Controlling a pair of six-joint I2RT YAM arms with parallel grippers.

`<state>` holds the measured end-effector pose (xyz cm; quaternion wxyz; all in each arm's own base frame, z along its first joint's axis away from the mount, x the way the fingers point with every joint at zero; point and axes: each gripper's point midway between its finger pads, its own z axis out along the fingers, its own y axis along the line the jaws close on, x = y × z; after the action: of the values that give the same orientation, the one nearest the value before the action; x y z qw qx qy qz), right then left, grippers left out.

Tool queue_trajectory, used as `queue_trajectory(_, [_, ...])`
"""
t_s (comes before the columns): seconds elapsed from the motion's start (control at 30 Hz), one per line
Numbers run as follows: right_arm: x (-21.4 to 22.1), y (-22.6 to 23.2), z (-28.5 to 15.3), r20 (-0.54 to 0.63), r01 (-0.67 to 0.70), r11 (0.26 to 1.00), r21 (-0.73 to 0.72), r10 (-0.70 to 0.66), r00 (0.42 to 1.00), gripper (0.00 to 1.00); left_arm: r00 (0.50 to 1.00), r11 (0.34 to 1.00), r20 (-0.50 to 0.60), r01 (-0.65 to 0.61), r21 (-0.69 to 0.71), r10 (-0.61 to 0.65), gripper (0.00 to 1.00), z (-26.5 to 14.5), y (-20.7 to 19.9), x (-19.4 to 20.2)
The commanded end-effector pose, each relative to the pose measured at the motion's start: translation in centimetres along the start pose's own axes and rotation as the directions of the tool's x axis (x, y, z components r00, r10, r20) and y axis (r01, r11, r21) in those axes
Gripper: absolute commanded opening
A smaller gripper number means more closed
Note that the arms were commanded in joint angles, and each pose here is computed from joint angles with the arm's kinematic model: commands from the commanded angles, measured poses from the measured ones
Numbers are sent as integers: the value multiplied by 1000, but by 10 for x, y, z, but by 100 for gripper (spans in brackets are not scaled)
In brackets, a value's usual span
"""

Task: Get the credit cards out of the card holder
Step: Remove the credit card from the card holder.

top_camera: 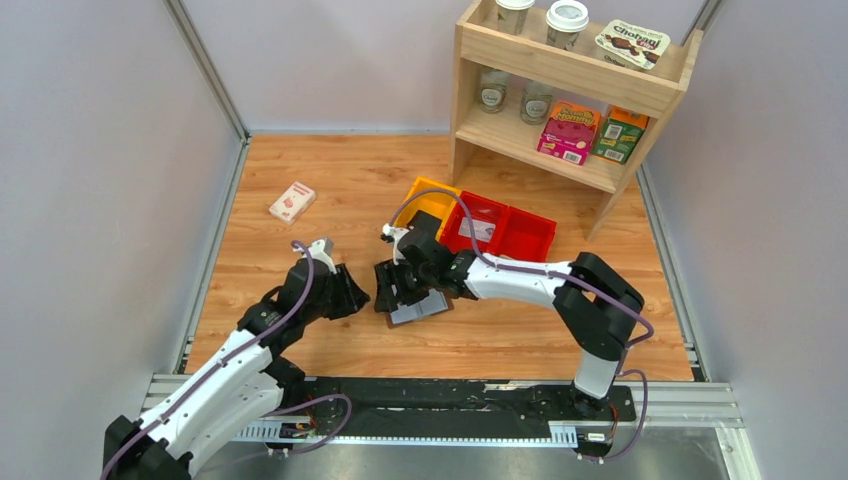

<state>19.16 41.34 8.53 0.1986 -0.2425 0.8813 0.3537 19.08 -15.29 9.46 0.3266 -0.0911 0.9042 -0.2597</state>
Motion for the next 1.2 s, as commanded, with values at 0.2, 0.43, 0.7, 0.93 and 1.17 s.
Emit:
queue_trajectory(0.2, [4,8,35,-61,-28,998,-64,24,998,64,985,999,169,32,-5,-31,45,-30,-2,-31])
queue_trajectory(0.43, [-28,6,-6,56,20,999,43,-22,998,69,992,998,130,-1,61,-7,46,-28,-23,-34])
queue_trajectory(0.7, [-24,-75,-55,161,-61,887,458,-16,987,68,999,983,22,-42,180,39,42,-10,-62,-36])
queue_trajectory(0.93, [0,-97,-49,158,-139,854,501,67,985,64,984,980,-155,-52,194,83,35,30,-67,-13])
queue_trajectory(1.17, [6,-96,-35,130,-136,867,479,84,988,64,962,992,-255,-73,98,96,31,64,-35,15])
